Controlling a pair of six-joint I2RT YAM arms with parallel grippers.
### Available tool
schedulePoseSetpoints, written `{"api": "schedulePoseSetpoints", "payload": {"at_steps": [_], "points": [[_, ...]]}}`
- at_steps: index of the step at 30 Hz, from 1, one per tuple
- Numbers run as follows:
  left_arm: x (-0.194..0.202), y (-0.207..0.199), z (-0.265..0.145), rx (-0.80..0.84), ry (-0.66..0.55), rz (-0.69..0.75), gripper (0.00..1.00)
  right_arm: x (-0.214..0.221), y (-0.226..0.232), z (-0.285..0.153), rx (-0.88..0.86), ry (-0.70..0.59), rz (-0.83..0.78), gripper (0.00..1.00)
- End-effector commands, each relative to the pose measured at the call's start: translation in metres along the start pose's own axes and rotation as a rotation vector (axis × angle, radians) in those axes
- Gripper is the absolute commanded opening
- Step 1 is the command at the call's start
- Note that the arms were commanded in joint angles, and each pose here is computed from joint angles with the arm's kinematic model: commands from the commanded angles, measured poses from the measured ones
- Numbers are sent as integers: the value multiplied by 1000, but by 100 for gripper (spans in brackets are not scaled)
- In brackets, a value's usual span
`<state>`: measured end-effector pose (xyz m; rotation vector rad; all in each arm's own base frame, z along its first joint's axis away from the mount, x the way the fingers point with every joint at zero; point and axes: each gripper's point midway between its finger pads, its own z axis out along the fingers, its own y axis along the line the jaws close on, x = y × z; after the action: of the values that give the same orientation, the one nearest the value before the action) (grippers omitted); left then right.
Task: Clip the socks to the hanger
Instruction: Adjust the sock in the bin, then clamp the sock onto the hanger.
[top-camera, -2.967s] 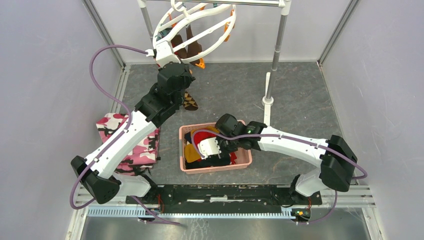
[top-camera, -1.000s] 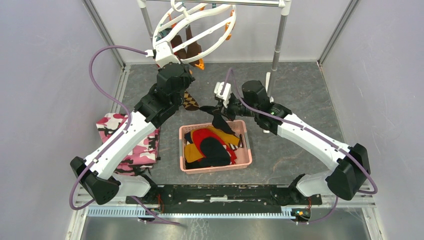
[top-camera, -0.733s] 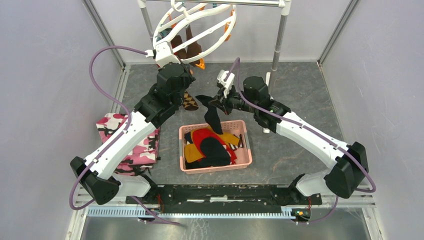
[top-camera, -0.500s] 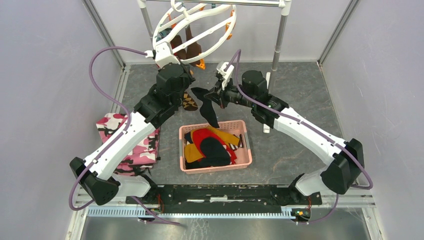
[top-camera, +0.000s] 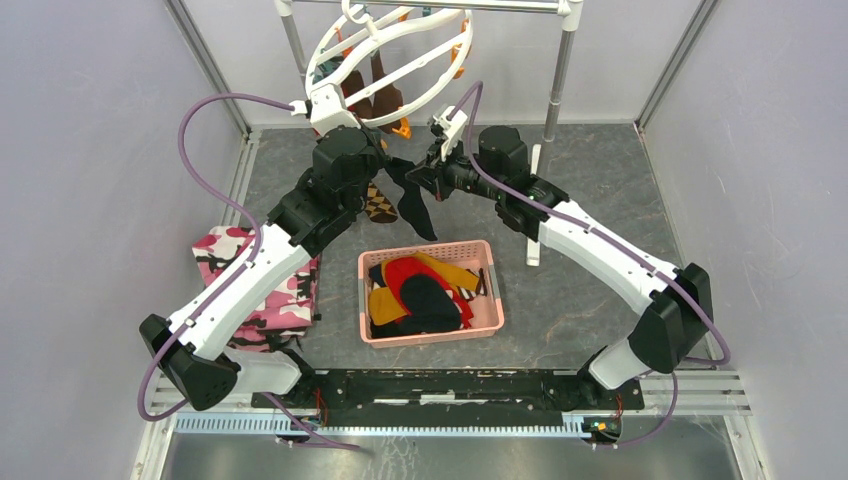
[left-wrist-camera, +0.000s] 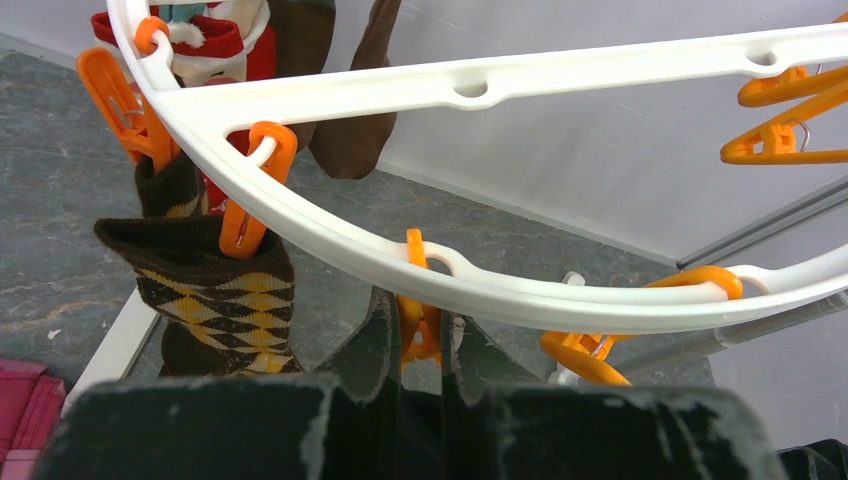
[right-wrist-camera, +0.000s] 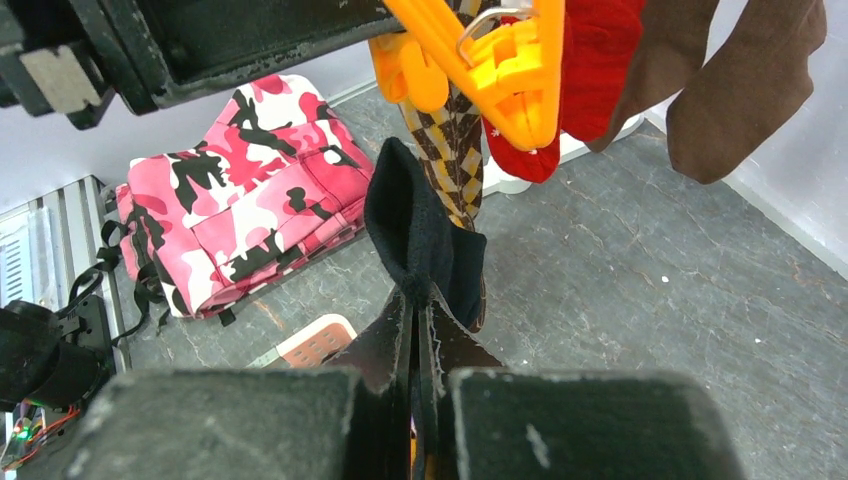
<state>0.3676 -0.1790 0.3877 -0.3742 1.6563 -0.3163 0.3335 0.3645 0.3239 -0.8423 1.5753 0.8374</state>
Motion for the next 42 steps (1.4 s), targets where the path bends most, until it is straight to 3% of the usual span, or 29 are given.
{"api": "schedulePoseSetpoints", "payload": {"at_steps": [1,24,42], "points": [[-13,-6,-2,20,-29,-63,2,-34,-4,-1,23,-79,12,0],[-11,-8,-1,27,-23,-67,2,-53,-1,7,-4,-105,23,0],[-10,-9,-1,30,-21,-67,2,-67,9,0,-99,-141,123,0]]}}
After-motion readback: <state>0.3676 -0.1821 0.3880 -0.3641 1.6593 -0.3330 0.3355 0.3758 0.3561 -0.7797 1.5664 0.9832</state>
